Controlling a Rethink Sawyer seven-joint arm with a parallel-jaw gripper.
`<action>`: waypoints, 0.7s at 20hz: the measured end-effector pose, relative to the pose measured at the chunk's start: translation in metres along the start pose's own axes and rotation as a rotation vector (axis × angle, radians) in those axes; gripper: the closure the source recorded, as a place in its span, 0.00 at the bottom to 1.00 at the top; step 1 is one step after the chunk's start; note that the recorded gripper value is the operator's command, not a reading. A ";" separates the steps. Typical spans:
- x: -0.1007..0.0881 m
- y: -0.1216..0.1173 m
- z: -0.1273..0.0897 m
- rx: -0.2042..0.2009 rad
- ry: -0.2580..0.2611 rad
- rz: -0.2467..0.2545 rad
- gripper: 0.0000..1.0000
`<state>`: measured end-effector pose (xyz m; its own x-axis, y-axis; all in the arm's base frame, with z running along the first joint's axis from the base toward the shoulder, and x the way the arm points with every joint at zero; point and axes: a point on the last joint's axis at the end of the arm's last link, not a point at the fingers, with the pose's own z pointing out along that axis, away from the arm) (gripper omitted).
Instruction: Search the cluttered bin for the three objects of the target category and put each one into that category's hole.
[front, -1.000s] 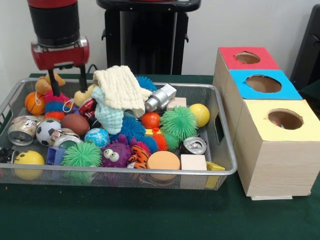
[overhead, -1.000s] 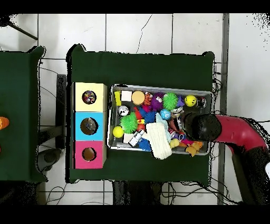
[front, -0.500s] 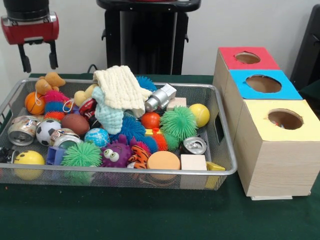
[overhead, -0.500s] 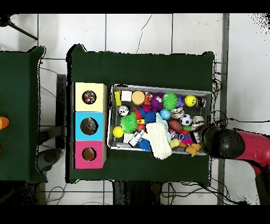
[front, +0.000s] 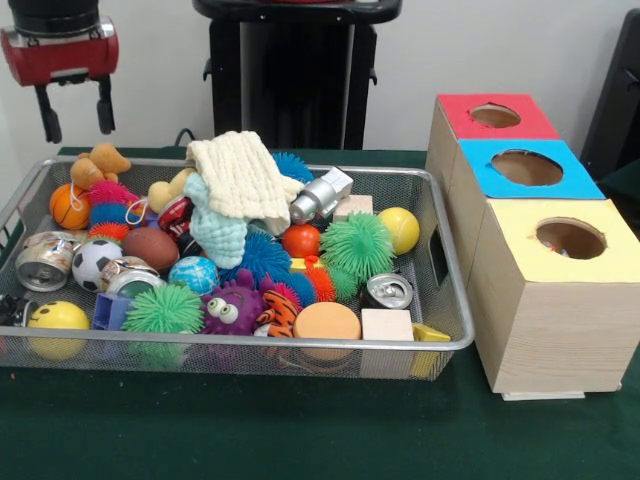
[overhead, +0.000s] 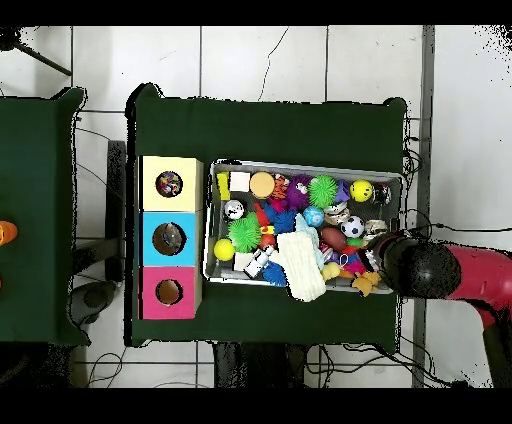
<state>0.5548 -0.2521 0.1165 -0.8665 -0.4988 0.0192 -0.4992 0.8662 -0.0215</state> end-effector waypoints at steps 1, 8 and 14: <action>-0.004 0.003 0.001 -0.001 0.000 -0.012 0.00; -0.019 0.023 0.020 -0.015 0.011 -0.077 0.00; -0.015 0.031 0.045 -0.045 0.021 -0.099 0.00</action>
<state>0.5520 -0.2191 0.0702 -0.8125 -0.5816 0.0398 -0.5810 0.8134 0.0263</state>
